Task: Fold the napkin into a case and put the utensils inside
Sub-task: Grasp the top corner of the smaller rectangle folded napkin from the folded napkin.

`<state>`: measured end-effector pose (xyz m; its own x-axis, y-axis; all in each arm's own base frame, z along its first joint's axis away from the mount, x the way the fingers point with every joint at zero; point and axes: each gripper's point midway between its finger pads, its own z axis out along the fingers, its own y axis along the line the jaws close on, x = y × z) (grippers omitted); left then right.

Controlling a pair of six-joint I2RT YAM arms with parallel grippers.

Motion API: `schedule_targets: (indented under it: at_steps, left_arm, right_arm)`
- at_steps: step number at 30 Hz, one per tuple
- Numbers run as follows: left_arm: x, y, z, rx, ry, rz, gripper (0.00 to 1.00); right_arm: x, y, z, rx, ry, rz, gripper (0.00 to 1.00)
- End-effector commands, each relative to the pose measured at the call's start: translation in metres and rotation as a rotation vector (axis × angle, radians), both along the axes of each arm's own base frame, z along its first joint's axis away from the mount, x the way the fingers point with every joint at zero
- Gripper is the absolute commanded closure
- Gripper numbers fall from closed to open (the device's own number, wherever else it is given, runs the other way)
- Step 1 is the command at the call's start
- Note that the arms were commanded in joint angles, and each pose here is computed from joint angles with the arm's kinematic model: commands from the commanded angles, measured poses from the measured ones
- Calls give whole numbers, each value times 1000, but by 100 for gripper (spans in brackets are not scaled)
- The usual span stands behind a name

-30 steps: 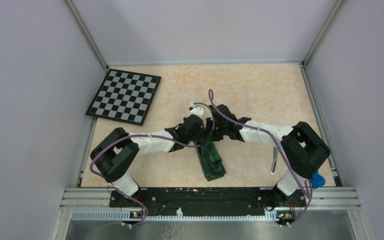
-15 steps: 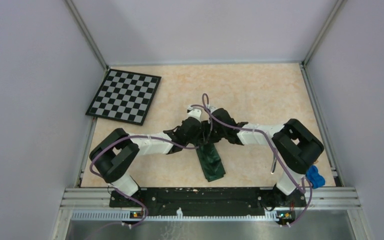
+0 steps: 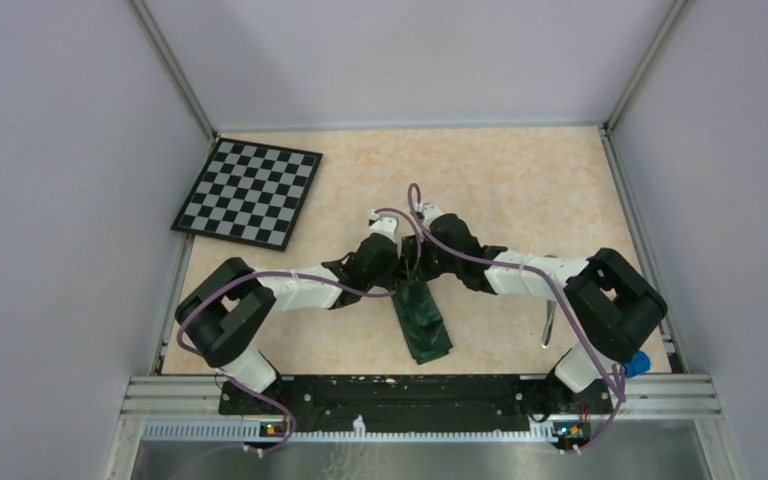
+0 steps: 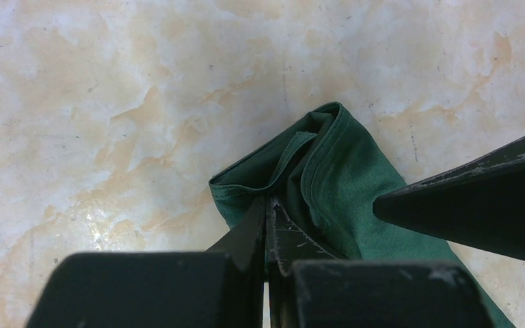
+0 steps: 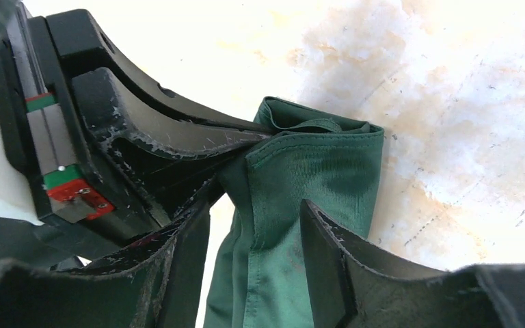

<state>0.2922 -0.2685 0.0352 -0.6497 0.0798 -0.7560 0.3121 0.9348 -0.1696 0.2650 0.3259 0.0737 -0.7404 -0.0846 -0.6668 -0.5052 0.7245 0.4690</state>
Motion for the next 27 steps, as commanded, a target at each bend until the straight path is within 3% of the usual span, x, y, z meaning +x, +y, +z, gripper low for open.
schedule_targets:
  at_steps: [1, 8, 20, 24, 27]
  left_arm:
    - [4, -9, 20, -83, -30, -1, 100]
    - [4, -10, 20, -92, -24, -1, 100]
    - [3, -11, 25, -110, -27, -6, 100]
    - [3, -11, 26, -118, -28, -6, 100]
    - [3, -10, 28, -124, -34, -4, 100]
  right_arm:
    - [11, 7, 12, 12, -63, 13, 50]
    - [11, 18, 8, 17, -51, 37, 58]
    - [10, 27, -1, -13, -48, 34, 57]
    - [12, 28, -3, -10, -27, 2, 75]
    - [10, 29, -9, -12, 24, -20, 99]
